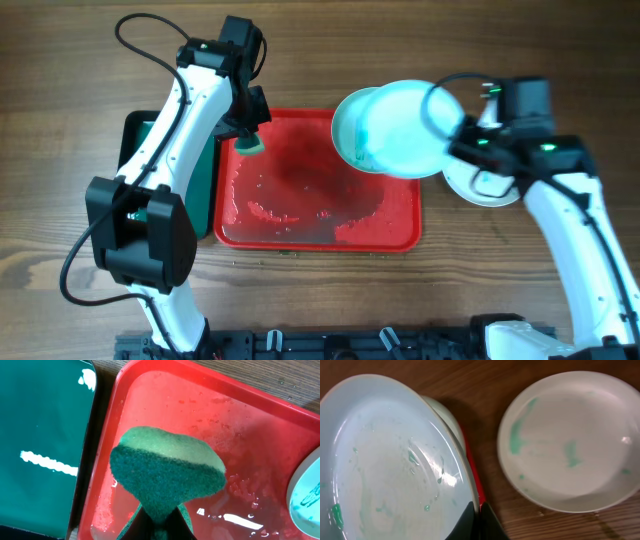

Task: Clean dirty plates on tray and stack at the side
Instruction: 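Stack the plate onto the cleaned plate right of the tray, then grasp the last plate rim with the right gripper and drag it center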

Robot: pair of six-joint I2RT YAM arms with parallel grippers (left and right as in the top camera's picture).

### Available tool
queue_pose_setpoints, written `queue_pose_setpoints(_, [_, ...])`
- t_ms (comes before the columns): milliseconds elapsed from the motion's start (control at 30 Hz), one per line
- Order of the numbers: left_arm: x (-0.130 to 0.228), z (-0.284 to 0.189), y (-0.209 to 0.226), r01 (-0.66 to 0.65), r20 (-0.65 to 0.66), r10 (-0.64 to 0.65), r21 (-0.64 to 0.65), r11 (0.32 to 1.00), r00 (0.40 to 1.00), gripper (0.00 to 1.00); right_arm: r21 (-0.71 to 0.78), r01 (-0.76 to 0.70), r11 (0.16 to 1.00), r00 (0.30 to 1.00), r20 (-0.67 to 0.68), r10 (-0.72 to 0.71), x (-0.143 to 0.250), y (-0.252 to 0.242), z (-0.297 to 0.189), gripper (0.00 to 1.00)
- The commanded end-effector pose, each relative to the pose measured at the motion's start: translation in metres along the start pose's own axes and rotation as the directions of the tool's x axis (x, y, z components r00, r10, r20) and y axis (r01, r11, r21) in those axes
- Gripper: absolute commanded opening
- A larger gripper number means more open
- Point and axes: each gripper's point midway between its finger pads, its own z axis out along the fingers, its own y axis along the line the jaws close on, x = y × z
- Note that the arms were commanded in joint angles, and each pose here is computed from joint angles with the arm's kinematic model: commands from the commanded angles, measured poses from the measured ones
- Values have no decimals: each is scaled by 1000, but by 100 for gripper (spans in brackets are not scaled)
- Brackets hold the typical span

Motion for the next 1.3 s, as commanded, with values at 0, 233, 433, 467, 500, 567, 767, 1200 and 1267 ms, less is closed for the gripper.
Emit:
queue_pose_setpoints(0, [-1, -3, 3, 26, 5, -26, 8, 1000, 1000, 4, 52, -177, 983, 984, 27, 176, -14, -53, -2, 4])
queue_pose_setpoints(233, [-1, -3, 3, 27, 5, -27, 8, 1000, 1000, 4, 307, -427, 850, 903, 100, 418, 6, -165, 18, 4])
queue_pose_setpoints(433, [-1, -3, 3, 26, 5, -26, 8, 1000, 1000, 4, 336, -440, 833, 895, 90, 437, 20, -184, 44, 5])
queue_pose_setpoints(467, [-1, -3, 3, 26, 5, -26, 8, 1000, 1000, 4, 340, -440, 831, 894, 82, 440, 21, -185, 47, 15])
queue_pose_setpoints(500, [-1, -3, 3, 27, 5, -27, 8, 1000, 1000, 4, 344, -437, 831, 895, 75, 440, 22, -186, 50, 29])
queue_pose_setpoints(567, [-1, -3, 3, 26, 5, -26, 8, 1000, 1000, 4, 328, -395, 858, 914, 52, 401, 21, -183, 53, 44])
queue_pose_setpoints(767, [-1, -3, 3, 27, 5, -27, 8, 1000, 1000, 4, 7, -217, 976, 975, -44, 217, 0, -115, 55, 53])
queue_pose_setpoints(1200, [0, -3, 2, 26, 1, -26, 14, 1000, 1000, 4, -89, -99, 991, 982, -172, 82, 44, 34, 106, 43])
queue_pose_setpoints(1267, [0, -3, 2, 26, 1, -26, 14, 1000, 1000, 4, -77, -103, 992, 973, -213, 85, 59, 41, 122, 41])
